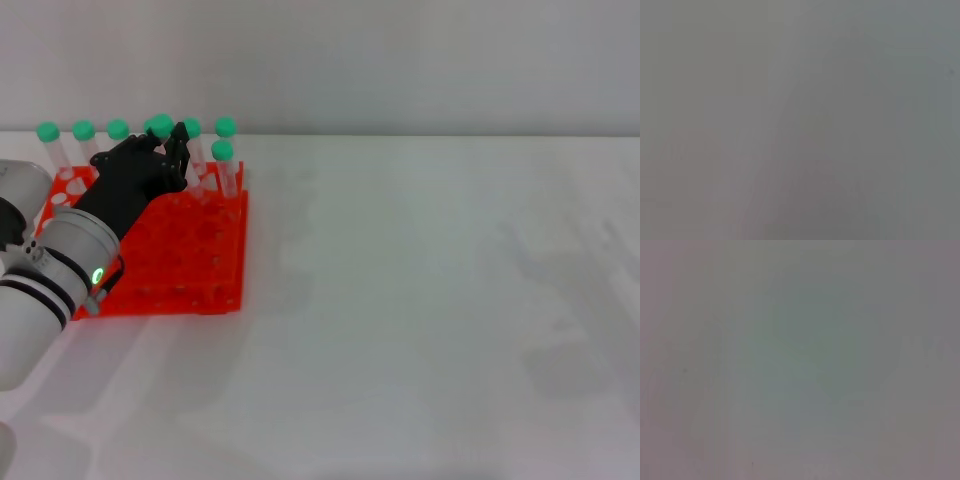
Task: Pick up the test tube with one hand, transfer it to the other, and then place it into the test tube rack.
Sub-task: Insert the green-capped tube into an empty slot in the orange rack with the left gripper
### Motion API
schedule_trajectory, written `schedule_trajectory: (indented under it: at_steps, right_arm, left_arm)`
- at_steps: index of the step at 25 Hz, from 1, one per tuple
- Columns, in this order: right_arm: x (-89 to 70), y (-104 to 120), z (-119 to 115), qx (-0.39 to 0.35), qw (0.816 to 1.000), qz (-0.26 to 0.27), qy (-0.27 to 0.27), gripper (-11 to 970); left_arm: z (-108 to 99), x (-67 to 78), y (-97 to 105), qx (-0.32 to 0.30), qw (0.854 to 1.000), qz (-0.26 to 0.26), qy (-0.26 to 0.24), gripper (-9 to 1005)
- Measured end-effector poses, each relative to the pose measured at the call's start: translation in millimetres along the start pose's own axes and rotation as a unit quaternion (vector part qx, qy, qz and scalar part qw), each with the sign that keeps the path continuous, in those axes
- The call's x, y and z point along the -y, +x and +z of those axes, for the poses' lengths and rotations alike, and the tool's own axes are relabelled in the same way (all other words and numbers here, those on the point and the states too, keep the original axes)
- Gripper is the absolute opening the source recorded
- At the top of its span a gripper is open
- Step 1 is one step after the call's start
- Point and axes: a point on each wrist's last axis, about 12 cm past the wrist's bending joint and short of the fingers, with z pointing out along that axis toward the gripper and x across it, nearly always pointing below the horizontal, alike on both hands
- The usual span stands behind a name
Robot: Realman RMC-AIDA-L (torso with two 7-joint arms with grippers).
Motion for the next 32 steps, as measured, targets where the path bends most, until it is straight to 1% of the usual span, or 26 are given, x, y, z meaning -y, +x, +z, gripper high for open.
schedule_trajectory:
  at_steps: [7, 21, 26, 32]
  right_arm:
    - [0.0, 0.3, -0.6, -0.001, 1.000, 0.000, 0.000, 851]
    - [0.1, 1.5, -3.0, -0.004, 1.000, 0.000, -0.001, 850]
    - [0.0, 1.9, -5.3, -0.002, 1.000, 0.001, -0.001, 850]
    - [-0.2, 2.9, -8.1, -0.002, 1.000, 0.003, 0.000, 851]
  left_arm:
    - [0.1, -0.8, 1.2, -0.005, 1.000, 0.002, -0.003, 263]
    - [7.8, 2.4, 5.2, -0.038, 0.998, 0.042, -0.009, 266]
    - [8.2, 2.3, 7.8, -0.050, 0.997, 0.055, -0.012, 268]
    - [6.9, 2.9, 9.3, -0.051, 0.996, 0.070, -0.012, 269]
